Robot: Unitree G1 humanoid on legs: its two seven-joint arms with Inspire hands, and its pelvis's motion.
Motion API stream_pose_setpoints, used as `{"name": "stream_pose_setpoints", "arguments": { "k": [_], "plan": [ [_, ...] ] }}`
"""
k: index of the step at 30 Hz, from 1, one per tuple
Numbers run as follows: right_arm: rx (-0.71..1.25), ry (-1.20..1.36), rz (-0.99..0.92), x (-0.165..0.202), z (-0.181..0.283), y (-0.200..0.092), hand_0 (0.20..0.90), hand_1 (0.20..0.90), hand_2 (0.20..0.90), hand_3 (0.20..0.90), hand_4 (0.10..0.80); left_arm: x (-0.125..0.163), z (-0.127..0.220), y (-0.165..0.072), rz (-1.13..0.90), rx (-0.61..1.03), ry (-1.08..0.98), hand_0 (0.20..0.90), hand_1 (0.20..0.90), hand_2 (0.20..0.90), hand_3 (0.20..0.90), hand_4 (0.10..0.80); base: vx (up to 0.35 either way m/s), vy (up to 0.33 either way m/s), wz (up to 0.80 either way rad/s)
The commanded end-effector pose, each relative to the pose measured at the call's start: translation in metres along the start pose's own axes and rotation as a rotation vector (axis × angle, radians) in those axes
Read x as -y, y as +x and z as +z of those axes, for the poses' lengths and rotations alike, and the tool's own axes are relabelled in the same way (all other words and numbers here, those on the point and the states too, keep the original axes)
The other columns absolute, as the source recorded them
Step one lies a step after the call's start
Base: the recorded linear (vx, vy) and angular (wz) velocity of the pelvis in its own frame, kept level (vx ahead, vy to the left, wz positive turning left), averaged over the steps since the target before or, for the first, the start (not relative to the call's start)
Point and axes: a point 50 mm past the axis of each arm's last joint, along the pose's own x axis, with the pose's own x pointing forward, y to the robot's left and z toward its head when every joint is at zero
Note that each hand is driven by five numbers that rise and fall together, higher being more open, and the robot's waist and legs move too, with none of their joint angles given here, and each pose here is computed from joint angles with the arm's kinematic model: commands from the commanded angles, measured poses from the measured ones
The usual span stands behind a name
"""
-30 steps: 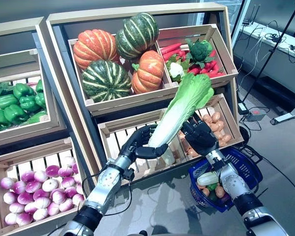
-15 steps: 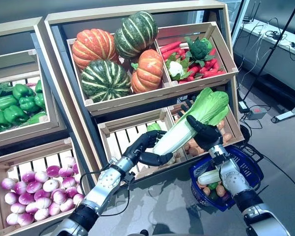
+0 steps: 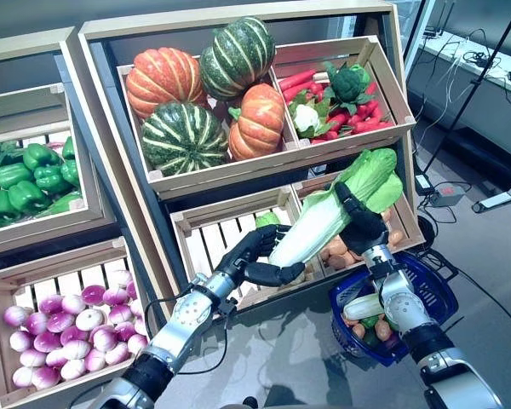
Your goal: Put vegetables into the basket
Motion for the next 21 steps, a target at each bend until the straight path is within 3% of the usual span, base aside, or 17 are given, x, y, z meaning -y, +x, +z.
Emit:
{"name": "stream_pose_setpoints", "arguments": {
  "k": [1,10,11,12,21],
  "plan": [
    [0.368,0.015,0.234,-0.056,0.073,0.059,0.3,0.3,0.3,0.3,0.4,0.035,0.036,0.012,-0.301,0.226,0.128,0.3,0.3,0.3,0.3,0.4,0.0,0.0,0.0],
    [0.34,0.005,0.168,-0.042,0.069,0.048,0.3,0.3,0.3,0.3,0.4,0.025,0.026,0.01,-0.201,0.164,0.08,0.3,0.3,0.3,0.3,0.4,0.0,0.0,0.0],
    [0.339,0.004,0.167,-0.042,0.068,0.048,0.3,0.3,0.3,0.3,0.4,0.025,0.025,0.01,-0.199,0.163,0.078,0.401,0.401,0.401,0.401,0.467,0.0,0.0,0.0],
    [0.335,-0.003,0.151,-0.039,0.068,0.046,0.3,0.3,0.3,0.3,0.4,0.022,0.021,0.009,-0.175,0.137,0.042,0.9,0.9,0.9,0.9,0.8,0.0,0.0,0.0],
    [0.296,-0.107,-0.057,0.0,0.075,0.013,0.3,0.3,0.3,0.3,0.4,-0.01,-0.009,-0.005,0.125,0.008,-0.094,0.9,0.9,0.9,0.9,0.8,0.0,0.0,0.0]
  ]
}}
